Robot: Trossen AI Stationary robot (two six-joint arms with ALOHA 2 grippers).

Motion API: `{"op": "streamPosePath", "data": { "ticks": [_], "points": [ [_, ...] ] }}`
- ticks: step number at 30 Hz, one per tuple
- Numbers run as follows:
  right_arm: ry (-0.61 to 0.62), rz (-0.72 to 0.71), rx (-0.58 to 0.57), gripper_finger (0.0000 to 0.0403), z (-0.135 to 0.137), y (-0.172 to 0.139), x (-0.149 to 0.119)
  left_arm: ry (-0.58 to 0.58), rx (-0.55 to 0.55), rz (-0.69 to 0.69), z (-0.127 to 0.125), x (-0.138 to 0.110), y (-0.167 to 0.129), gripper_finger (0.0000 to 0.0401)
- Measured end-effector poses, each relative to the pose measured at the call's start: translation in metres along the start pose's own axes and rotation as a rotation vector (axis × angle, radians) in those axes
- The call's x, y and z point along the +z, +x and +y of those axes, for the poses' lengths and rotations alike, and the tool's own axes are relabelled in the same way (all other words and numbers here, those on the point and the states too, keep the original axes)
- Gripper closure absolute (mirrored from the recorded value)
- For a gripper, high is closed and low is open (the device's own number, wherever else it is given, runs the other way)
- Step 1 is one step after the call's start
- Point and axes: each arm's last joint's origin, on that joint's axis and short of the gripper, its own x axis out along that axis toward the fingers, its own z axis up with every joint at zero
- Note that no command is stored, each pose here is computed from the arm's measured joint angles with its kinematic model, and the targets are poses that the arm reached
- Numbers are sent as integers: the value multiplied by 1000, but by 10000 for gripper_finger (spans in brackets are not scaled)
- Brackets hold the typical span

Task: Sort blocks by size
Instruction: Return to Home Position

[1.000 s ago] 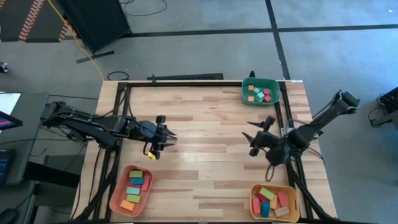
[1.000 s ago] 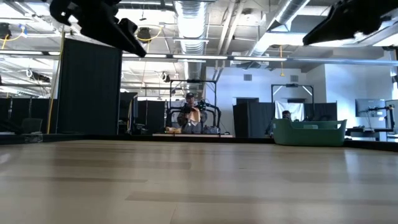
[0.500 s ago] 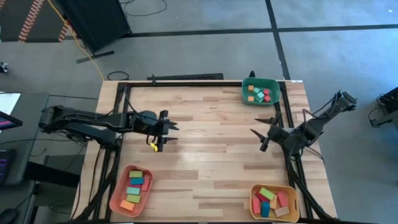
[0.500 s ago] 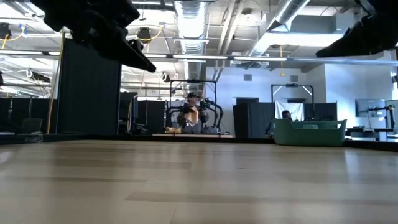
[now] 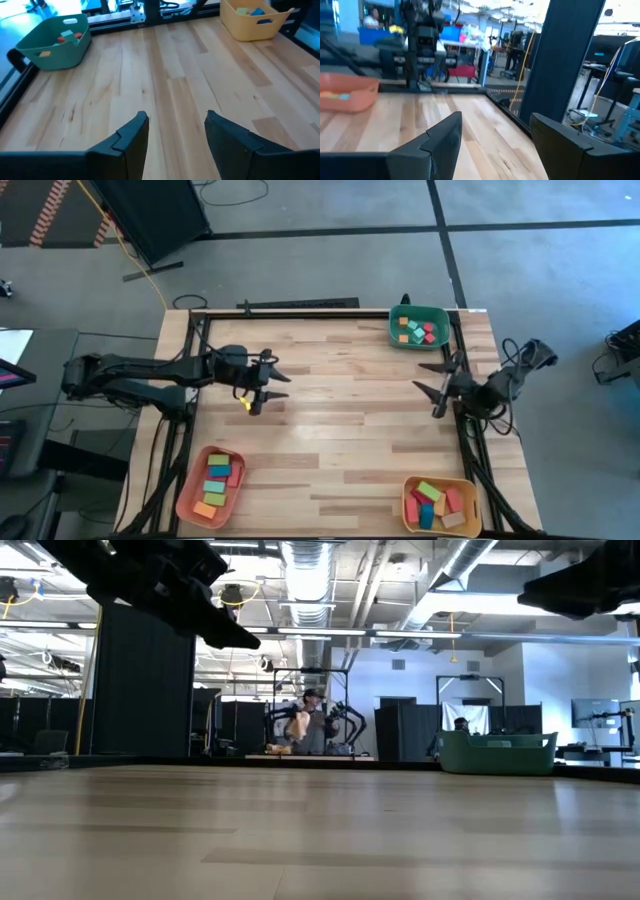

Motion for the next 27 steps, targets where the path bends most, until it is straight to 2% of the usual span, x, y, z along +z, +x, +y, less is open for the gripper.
{"op": "streamPosePath", "data": {
  "ticks": [4, 10, 19, 22, 27],
  "points": [
    [25, -43, -14, 139, -3, -2, -6, 20, -8, -5, 2, 0, -1, 215],
    [12, -26, -76, 139, -2, 2, -17, 13, -4, -20, 6, -3, -1, 215],
    [32, 7, -104, 139, 1, 9, -34, -159, 105, -103, 11, -59, -8, 215],
    [30, 5, -107, 139, 0, 9, -34, -172, 120, -122, 10, -64, -14, 215],
    [17, 4, -127, 139, -2, 10, -34, -127, 136, -179, 7, -60, -26, 215]
  ]
}}
